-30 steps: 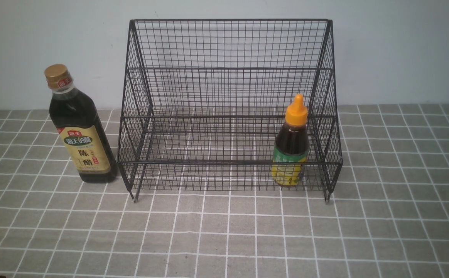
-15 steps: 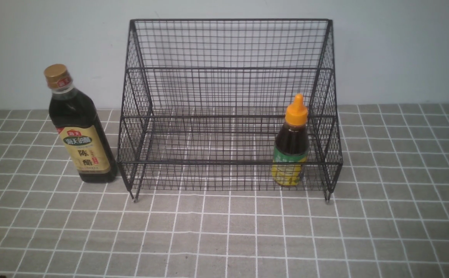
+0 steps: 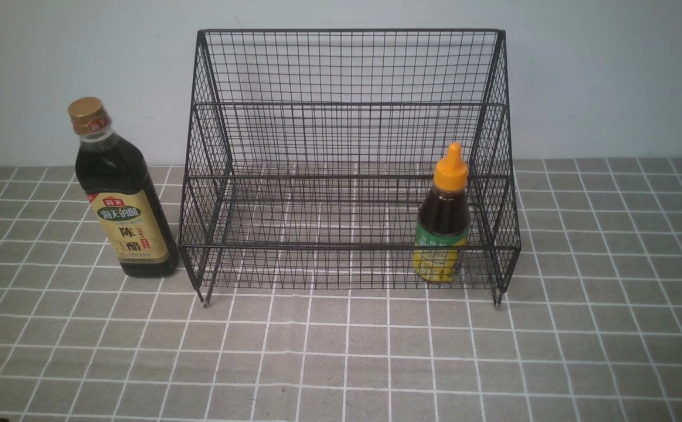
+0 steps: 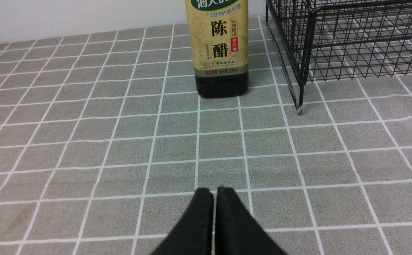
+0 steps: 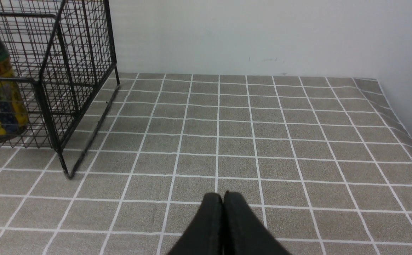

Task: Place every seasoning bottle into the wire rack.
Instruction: Use the left arm to grab the condiment bottle closest to it

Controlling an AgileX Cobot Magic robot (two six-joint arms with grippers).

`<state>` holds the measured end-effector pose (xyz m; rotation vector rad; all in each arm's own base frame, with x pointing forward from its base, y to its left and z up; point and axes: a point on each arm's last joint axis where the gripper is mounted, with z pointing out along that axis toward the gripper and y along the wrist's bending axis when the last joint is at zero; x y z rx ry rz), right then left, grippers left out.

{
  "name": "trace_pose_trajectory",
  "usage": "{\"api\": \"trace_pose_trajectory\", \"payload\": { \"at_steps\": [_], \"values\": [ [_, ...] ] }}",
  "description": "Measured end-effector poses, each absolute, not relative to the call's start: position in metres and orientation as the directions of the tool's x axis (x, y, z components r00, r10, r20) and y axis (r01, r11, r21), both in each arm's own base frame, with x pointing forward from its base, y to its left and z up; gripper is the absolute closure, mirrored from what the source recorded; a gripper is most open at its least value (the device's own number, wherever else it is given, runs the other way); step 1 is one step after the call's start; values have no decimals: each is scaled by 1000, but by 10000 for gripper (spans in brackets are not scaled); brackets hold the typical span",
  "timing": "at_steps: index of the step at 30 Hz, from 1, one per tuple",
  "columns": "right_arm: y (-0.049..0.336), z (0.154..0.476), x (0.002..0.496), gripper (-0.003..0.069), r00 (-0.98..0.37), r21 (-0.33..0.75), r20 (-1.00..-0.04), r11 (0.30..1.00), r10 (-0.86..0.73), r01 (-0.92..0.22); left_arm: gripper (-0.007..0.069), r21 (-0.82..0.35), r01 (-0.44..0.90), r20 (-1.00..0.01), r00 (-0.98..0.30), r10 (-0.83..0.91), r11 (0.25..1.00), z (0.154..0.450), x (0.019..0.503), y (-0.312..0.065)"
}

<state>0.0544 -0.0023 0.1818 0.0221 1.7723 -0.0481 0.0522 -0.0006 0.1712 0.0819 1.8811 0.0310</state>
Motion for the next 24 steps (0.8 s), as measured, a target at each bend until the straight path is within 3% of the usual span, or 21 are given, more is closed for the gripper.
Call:
{"api": "trace_pose_trajectory", "payload": {
  "at_steps": [24],
  "values": [
    [-2,182,54,672,-201,-20,-980,999,-11,42,632,40,37,-959,-280,49,998,173,53,-1]
  ]
}}
